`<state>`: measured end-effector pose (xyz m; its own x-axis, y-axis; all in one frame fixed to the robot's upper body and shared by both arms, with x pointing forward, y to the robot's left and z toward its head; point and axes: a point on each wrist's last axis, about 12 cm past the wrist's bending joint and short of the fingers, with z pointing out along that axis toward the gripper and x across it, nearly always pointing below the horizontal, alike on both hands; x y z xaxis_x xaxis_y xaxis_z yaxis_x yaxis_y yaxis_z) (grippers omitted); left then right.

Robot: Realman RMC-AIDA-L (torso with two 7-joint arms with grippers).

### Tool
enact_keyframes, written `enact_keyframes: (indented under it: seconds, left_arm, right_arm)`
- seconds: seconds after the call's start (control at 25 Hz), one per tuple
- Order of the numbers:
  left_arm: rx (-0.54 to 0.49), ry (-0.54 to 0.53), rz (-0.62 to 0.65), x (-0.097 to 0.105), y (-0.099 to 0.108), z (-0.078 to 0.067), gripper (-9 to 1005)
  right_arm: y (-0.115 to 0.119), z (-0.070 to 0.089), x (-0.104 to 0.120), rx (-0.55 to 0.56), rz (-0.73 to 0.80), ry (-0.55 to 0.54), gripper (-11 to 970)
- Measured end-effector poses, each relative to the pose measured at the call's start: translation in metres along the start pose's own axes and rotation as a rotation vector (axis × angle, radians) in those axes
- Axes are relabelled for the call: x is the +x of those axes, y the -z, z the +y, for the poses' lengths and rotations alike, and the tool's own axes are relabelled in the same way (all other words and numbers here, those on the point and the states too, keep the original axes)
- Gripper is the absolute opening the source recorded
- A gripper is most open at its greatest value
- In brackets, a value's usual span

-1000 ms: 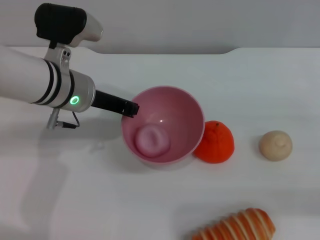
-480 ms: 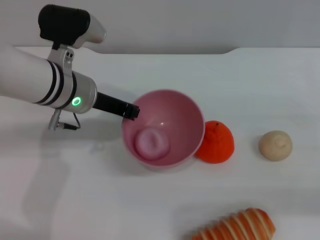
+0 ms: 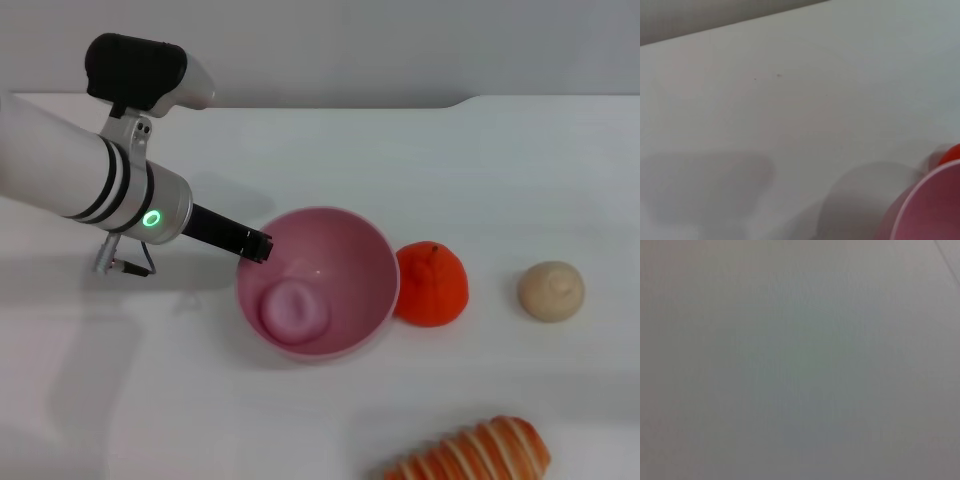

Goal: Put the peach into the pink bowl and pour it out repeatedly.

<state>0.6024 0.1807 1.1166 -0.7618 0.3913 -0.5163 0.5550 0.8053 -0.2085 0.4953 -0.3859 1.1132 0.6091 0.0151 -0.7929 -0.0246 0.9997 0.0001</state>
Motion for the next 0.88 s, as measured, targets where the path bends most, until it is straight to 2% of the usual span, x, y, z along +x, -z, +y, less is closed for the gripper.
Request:
enact_keyframes:
  seconds: [0.36,0.48,0.68,0.88]
  left_arm:
    - [0.005,-0.027,-0.012,-0.005,0.001,-0.002,106]
    - [0.001,-0.055,-0.065,-0.012,0.007,-0.005,106]
    - [-0.024,-0.123,-0.278,-0.035,0.037,-0.016,294]
    - [0.009,-0.215,-0.649,-0.058,0.066,-0.031,527]
  right_arm:
    - [-0.002,0.002,0.001,-0.008,0.000,-0.003,552]
    - [-0.002,0.002,0.001,-0.009,0.001,-0.003,552]
    - [0.000,0.002,0.002,-0.005,0.008,-0.004,551]
    - [0.001,0.005,0.004,-0.022,0.021,-0.012,551]
